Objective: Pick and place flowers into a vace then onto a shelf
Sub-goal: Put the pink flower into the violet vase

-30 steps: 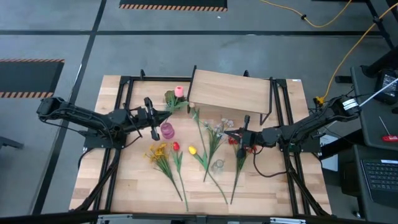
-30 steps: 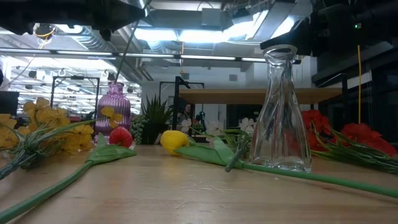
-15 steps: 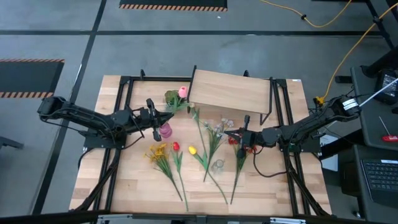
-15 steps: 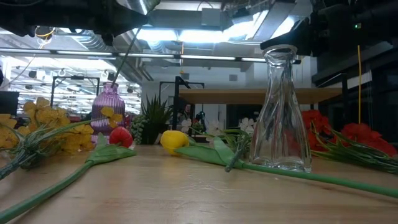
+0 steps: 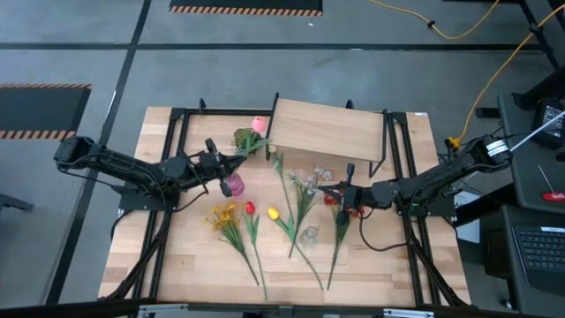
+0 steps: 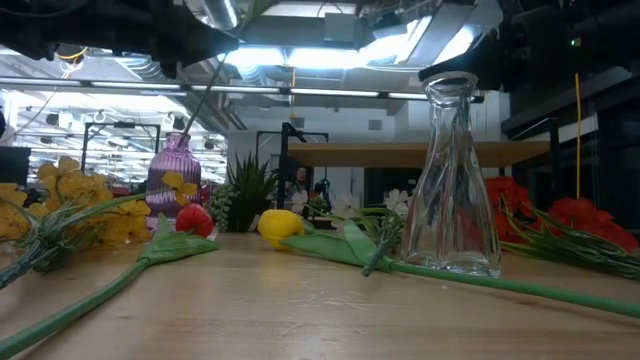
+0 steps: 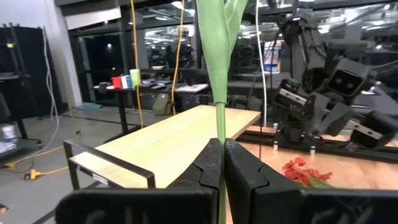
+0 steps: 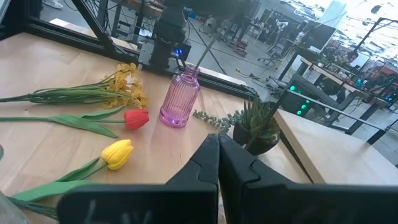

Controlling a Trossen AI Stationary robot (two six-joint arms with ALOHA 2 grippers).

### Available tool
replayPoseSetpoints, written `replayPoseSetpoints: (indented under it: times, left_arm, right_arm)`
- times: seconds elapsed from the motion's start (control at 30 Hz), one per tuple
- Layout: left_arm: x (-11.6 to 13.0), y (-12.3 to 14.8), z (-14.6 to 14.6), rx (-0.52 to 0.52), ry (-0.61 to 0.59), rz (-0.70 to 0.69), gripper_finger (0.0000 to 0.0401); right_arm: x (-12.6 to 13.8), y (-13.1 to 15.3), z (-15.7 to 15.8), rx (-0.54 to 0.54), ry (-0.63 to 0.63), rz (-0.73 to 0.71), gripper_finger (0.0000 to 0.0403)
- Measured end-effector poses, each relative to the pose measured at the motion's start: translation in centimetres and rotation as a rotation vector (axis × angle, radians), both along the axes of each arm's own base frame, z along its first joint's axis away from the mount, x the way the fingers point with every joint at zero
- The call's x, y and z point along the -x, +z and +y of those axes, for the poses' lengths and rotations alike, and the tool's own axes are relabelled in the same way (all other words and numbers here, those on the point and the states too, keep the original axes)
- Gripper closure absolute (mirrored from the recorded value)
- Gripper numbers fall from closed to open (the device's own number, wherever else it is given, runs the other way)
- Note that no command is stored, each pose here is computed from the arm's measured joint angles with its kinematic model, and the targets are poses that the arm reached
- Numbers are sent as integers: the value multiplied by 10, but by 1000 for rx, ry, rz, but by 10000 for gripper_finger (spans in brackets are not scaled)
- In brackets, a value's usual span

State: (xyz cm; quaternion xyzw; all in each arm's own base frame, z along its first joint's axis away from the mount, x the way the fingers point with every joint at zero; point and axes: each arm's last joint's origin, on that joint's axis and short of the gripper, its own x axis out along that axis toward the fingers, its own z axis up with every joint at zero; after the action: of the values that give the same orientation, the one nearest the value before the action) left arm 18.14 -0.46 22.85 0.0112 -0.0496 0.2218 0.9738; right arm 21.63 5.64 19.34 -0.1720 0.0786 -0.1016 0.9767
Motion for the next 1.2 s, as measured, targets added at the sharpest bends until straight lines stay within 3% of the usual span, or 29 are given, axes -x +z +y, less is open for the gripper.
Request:
replayPoseSetpoints:
  times: [0.4,0.87,1.2]
  left_arm:
    - [26,-34,4,32,27,-135,398]
    - [27,-45,2,46,-57,-77,394]
    - [26,-49,2,49,-57,-45,357]
  right_arm:
    - [0,-1,0,5,0,15,402]
    - [0,-2,0,5,0,16,402]
    - [0,-2,0,5,0,17,402]
